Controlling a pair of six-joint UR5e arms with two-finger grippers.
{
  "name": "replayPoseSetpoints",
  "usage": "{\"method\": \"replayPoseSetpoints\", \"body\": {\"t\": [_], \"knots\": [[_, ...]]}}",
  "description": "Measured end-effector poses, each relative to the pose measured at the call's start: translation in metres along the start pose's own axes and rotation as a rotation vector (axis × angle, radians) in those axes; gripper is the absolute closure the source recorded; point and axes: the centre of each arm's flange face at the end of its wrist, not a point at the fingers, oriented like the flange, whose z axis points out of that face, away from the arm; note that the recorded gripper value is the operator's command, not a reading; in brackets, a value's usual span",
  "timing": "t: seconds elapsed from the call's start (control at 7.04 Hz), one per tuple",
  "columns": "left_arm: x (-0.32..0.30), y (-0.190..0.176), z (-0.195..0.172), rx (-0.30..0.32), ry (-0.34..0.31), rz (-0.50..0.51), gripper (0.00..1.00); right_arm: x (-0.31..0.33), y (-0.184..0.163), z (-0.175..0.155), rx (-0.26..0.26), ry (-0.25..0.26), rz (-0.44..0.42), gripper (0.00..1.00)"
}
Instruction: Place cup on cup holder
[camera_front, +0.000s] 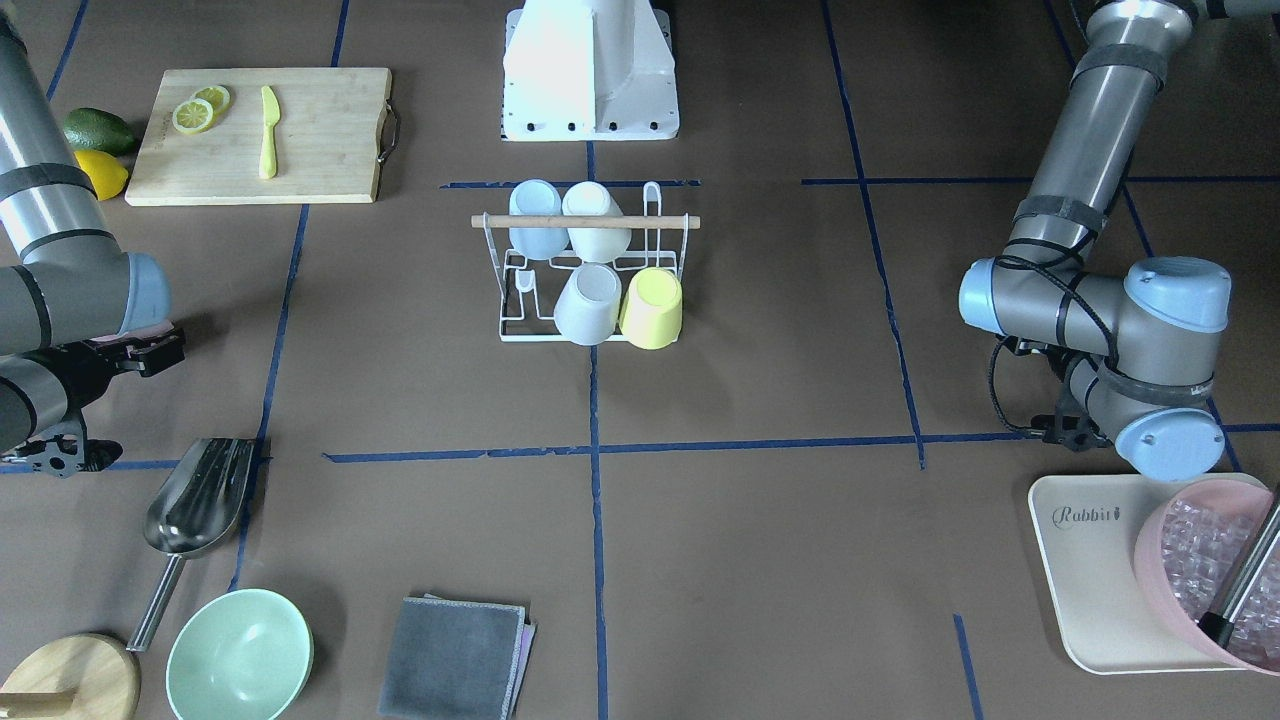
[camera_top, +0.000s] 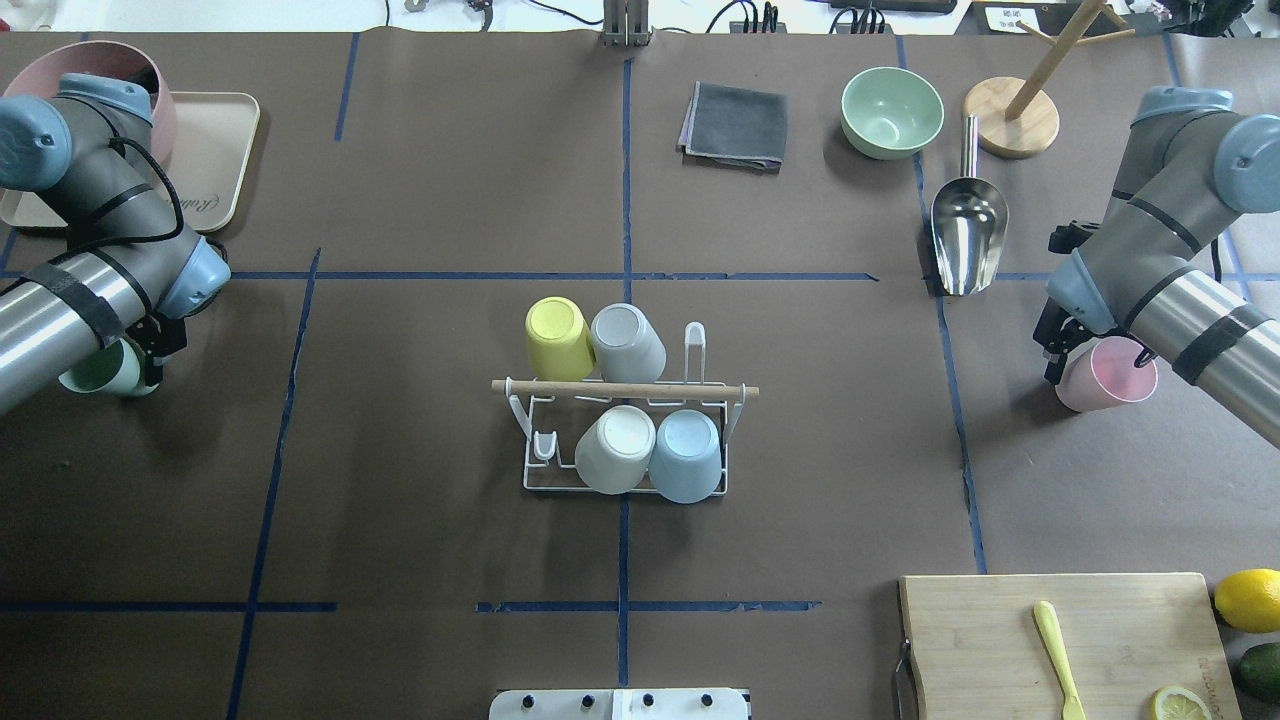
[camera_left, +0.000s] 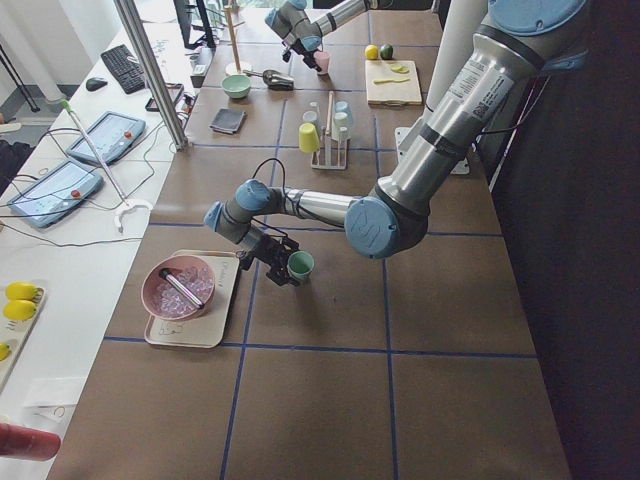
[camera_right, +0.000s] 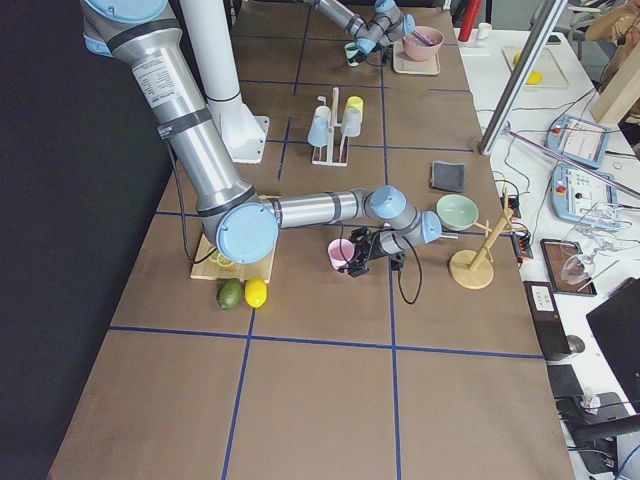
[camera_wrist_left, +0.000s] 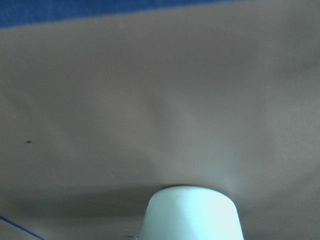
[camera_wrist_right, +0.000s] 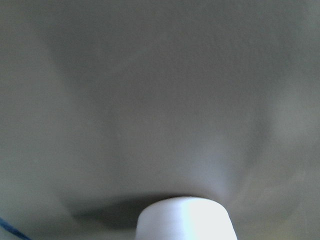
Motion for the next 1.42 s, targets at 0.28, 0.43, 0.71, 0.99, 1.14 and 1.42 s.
{"method": "replayPoseSetpoints", "body": {"t": [0.28,0.43,0.71,0.99,1.14,1.42], "knots": [[-0.001,0.001,0.005,-0.015,0.004,-0.007,0.01,0.002,-0.001,0.011,-0.015,0.008,-0.01,0.14],[-0.002,0.001,0.009,-0.022,0.005,-0.01,0.44,0.001,-0.001,0.013,-0.019,0.01,-0.014,0.63],[-0.001,0.001,0.013,-0.026,0.006,-0.009,0.92,0.0,-0.001,0.015,-0.023,0.012,-0.015,1.0],[0.001,0.003,0.009,-0.023,0.025,-0.013,0.95,-0.003,-0.001,0.012,-0.02,0.02,-0.017,1.0],[-0.001,0.008,0.0,-0.01,0.034,-0.006,0.95,-0.005,-0.001,0.004,-0.011,0.024,-0.018,1.0],[-0.007,0.032,-0.044,0.079,0.046,0.064,0.95,-0.013,0.001,-0.031,0.033,0.049,-0.03,1.0]]}}
